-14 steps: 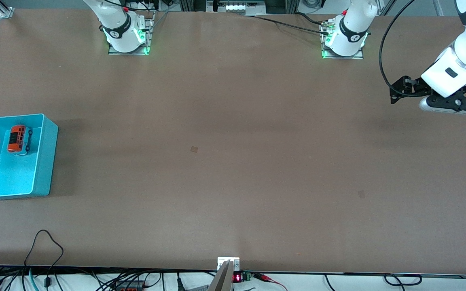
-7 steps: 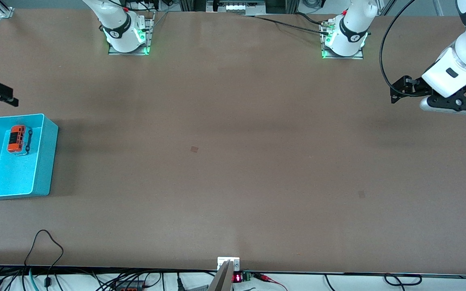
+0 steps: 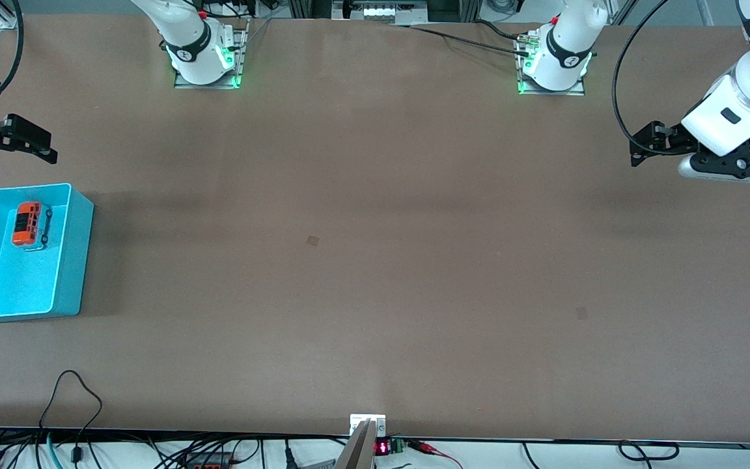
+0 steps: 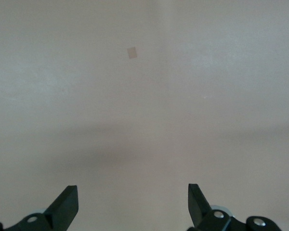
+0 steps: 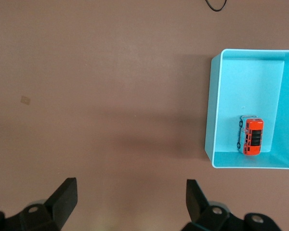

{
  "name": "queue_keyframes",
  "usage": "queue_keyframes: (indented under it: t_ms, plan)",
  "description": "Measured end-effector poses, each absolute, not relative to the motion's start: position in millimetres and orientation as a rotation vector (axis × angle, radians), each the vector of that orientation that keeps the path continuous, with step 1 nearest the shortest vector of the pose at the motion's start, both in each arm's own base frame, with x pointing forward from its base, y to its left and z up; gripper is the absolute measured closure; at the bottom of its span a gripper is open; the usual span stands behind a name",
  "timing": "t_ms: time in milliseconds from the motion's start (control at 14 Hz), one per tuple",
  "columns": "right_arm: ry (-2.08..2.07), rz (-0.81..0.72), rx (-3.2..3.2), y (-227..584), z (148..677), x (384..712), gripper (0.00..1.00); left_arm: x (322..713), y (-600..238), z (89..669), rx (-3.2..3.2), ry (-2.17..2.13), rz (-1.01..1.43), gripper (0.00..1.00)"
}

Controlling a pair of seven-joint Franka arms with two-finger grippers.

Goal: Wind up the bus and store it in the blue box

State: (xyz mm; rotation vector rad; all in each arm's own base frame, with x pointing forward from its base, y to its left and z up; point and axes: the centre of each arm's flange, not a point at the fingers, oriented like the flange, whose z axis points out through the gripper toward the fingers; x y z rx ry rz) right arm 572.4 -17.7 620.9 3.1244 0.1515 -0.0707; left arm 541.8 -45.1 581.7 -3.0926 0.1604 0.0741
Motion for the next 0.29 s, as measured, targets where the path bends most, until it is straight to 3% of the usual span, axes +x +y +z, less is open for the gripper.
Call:
queue_keyframes:
  t_ms: [286]
  plan:
    - [0.112,-0.094,3.125,-32,613,574,0.0,543,-45,580,-3.092,0.16,0.082,0.0]
